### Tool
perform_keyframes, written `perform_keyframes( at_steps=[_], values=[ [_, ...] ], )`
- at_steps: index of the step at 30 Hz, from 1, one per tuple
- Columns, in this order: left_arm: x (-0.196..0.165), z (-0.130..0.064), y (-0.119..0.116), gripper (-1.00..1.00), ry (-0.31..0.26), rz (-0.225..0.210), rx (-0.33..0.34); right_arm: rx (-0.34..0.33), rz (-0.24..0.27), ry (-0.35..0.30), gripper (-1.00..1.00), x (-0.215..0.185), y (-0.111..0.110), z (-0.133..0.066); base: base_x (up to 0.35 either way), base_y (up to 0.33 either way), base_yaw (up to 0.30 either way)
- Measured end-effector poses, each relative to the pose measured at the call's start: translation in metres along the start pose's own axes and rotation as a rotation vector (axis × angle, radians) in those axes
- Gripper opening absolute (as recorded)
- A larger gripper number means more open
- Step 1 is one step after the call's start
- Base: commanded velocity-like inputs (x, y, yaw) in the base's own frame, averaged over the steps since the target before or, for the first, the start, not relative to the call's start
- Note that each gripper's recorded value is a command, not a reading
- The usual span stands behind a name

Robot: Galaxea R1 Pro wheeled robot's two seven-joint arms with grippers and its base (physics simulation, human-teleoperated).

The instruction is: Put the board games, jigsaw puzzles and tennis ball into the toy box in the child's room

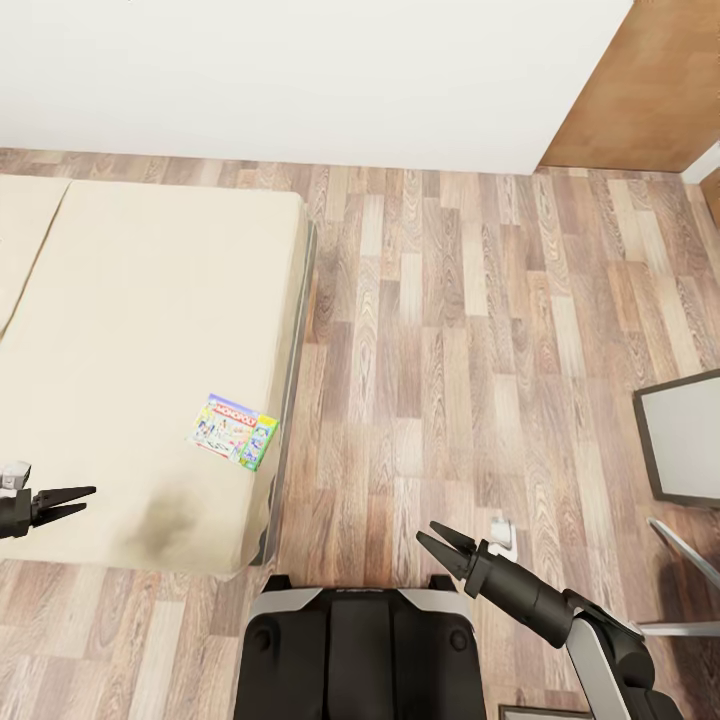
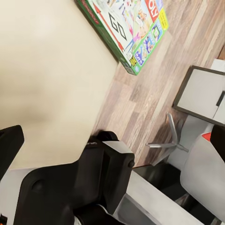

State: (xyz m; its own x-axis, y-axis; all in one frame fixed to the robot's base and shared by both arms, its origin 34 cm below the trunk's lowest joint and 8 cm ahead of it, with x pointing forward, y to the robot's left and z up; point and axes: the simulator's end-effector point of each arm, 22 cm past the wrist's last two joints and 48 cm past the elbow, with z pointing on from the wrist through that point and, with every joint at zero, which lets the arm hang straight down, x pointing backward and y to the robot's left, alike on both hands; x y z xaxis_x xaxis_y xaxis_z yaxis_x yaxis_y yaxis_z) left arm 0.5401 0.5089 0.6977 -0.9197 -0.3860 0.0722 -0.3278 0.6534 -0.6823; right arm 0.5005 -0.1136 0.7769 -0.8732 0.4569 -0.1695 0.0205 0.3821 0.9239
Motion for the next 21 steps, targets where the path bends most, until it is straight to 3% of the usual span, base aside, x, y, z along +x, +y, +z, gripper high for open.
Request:
perform_keyframes(
  at_steps=[10,21],
  values=[
    [-0.003,-0.003,-0.006,1.0,-0.008,0.009,0.005,-0.007,-0.013,-0.007,1.0,-0.004,0.006,0.0,0.0,0.0,0.0],
    [-0.001,0.007,-0.018,1.0,-0.006,0.017,0.034,-0.014,-0.027,-0.014,1.0,-0.009,0.012,-0.001,0.0,0.0,0.0]
  ],
)
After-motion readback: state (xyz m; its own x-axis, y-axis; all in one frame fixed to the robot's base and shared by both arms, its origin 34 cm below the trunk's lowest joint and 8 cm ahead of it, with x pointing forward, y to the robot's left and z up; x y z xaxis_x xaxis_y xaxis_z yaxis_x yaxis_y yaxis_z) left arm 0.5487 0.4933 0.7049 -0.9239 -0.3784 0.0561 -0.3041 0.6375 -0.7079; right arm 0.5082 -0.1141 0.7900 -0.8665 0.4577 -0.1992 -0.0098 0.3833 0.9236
